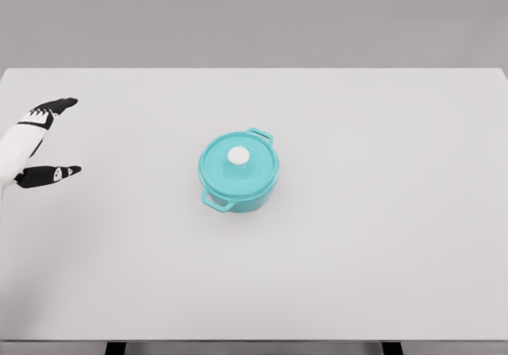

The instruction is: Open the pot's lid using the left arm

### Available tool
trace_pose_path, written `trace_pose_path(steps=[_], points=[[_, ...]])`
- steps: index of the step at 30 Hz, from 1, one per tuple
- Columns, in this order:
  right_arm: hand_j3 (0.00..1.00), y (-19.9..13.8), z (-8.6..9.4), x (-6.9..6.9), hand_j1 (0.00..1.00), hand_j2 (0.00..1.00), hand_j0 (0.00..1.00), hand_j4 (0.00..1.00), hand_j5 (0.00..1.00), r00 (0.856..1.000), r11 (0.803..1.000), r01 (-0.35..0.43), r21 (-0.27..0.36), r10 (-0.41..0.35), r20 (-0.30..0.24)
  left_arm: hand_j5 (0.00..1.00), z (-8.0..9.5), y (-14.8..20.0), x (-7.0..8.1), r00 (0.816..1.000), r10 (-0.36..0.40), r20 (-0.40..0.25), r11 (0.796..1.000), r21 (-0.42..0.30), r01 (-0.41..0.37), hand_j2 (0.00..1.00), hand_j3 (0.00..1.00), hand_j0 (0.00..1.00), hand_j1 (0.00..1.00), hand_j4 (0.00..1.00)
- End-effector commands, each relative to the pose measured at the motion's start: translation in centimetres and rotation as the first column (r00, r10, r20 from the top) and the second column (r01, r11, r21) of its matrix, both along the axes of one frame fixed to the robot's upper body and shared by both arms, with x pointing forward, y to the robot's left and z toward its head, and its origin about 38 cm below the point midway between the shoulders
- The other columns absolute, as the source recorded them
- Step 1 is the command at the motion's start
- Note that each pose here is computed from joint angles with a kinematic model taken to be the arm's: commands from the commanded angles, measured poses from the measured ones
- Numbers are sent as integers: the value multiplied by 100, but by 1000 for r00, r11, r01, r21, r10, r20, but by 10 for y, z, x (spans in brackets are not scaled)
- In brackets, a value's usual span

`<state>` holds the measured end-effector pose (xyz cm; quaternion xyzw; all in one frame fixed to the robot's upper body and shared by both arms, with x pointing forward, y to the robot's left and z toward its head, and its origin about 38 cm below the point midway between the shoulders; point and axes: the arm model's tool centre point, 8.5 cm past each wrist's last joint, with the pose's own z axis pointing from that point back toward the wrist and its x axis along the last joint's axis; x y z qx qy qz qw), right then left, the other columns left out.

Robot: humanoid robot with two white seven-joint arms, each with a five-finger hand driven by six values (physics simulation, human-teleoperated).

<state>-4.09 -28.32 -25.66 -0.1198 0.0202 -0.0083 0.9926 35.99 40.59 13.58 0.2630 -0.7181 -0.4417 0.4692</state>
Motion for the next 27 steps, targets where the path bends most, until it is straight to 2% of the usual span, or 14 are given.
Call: trace_pose_path(steps=[1,10,11,12,13,14,16,17,20,23,25,27], points=[[100,0,0,0,100,100,100,100,100,1000,1000,0,0,0,0,100,0,1,0,1000,3,0,1000,-6,-3,100,100,100,100,100],[100,0,0,0,100,100,100,100,100,1000,1000,0,0,0,0,100,2,-5,4,1000,-14,4,1000,-6,15,100,100,100,100,100],[100,0,0,0,100,100,100,100,100,1000,1000,0,0,0,0,100,3,-18,10,999,-50,6,999,-6,50,100,100,100,100,100],[100,0,0,0,100,100,100,100,100,1000,1000,0,0,0,0,100,12,-29,21,996,-92,16,996,10,92,100,100,100,100,100],[100,0,0,0,100,100,100,100,100,1000,1000,0,0,0,0,100,11,-38,24,991,-133,-18,990,34,133,100,100,100,100,100],[100,0,0,0,100,100,100,100,100,1000,1000,0,0,0,0,96,10,-47,27,984,-173,-50,983,56,176,96,96,96,96,96],[100,0,0,0,100,100,100,100,100,1000,1000,0,0,0,0,94,12,-65,35,970,-231,-72,969,78,236,94,94,94,94,94],[100,0,0,0,100,100,100,100,100,1000,1000,0,0,0,0,87,13,-82,41,957,-278,-78,955,89,284,87,87,87,87,87],[100,0,0,0,100,100,100,100,100,1000,1000,0,0,0,0,86,27,-107,55,938,-343,-54,931,114,347,86,86,86,86,86],[100,0,0,0,100,100,100,100,100,1000,1000,0,0,0,0,86,33,-137,52,904,-426,-42,895,123,428,86,86,86,86,86],[100,0,0,0,100,100,100,100,100,1000,1000,0,0,0,0,85,39,-157,50,888,-460,-3,883,100,458,85,85,85,85,85],[100,0,0,0,100,100,100,100,100,1000,1000,0,0,0,0,85,41,-169,46,872,-489,6,868,99,486,85,85,85,85,85]])
